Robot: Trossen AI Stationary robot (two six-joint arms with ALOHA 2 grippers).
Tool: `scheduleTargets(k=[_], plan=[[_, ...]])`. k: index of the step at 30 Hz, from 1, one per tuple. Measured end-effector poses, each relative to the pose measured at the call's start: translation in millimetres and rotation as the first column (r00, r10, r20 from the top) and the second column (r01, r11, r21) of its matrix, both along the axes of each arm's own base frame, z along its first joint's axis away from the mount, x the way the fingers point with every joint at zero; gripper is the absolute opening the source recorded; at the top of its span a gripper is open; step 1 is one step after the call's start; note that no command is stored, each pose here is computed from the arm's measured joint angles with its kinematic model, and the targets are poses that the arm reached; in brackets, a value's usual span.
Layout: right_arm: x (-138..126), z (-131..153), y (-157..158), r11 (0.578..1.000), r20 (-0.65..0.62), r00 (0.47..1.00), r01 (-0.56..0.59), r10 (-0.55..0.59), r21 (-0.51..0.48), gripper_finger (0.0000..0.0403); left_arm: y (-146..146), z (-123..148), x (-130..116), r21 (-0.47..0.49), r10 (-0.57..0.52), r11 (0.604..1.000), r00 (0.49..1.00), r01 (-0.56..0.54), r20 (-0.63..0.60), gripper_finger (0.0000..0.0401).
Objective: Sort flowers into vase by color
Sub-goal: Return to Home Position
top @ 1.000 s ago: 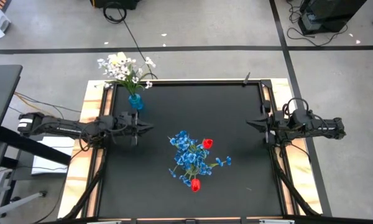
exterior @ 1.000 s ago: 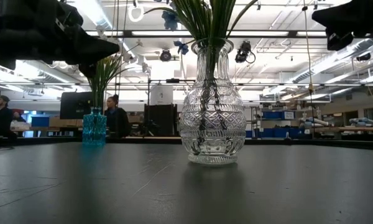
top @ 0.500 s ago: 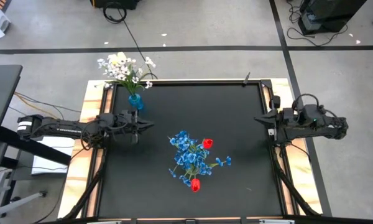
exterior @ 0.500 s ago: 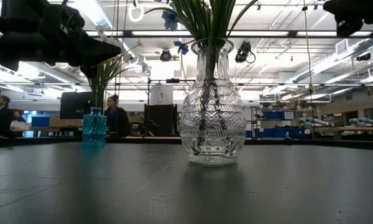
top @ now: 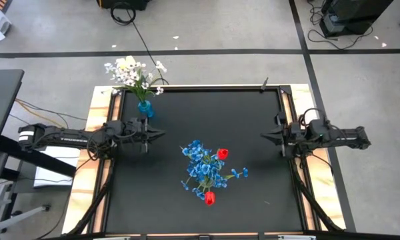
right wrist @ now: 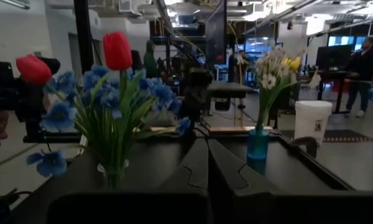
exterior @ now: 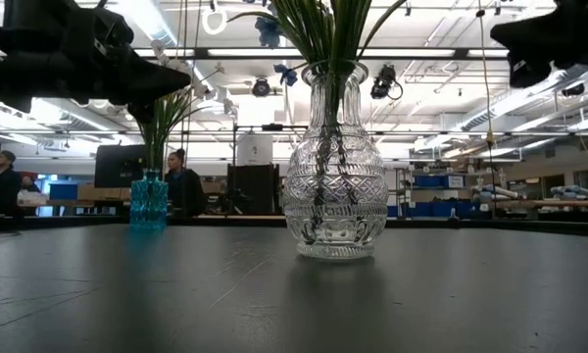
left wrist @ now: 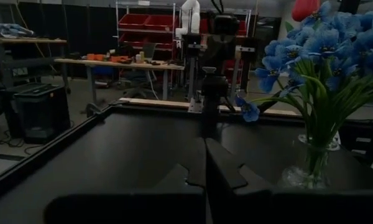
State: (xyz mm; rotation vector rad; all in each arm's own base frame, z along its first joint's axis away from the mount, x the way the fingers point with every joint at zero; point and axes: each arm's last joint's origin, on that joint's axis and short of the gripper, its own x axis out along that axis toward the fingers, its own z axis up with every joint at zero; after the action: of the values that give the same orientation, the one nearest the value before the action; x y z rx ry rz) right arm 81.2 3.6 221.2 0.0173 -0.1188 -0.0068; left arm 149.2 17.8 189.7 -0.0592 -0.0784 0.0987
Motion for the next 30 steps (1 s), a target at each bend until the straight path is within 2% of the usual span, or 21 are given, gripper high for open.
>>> scheduleTargets(k=[6, 10, 14, 21, 26, 30], plan=[[7, -17, 1, 1.000, 0.002, 1.000, -0.007, 0.007, 0.025, 0.0005, 3, 0, 0, 0.004, 0.018, 1.000, 1.000, -0.018, -0.004, 0.0002], [11, -27, 0, 1.000, 0.045, 0.999, -0.002, 0.000, 0.028, 0.0005, 5, -1, -1, 0.005, 0.032, 0.999, 0.999, -0.032, -0.010, 0.0002], [15, -38, -1, 0.999, 0.073, 0.997, 0.011, -0.013, 0.031, 0.0005, 6, -1, -1, 0.004, 0.005, 1.000, 1.000, -0.005, -0.012, 0.0002], [15, -39, -4, 0.999, 0.061, 0.997, 0.041, -0.043, 0.028, 0.0005, 7, -4, -2, 0.024, 0.006, 1.000, 0.999, -0.005, -0.049, 0.0002], [15, -39, -5, 0.999, 0.061, 0.997, 0.036, -0.037, 0.025, 0.0005, 5, 2, -9, 0.032, -0.019, 0.999, 1.000, 0.019, -0.009, 0.0002], [15, -39, -5, 0.999, 0.060, 0.997, 0.043, -0.044, 0.025, 0.0005, 4, -1, -16, 0.015, -0.021, 1.000, 0.997, 0.022, -0.068, 0.0002]])
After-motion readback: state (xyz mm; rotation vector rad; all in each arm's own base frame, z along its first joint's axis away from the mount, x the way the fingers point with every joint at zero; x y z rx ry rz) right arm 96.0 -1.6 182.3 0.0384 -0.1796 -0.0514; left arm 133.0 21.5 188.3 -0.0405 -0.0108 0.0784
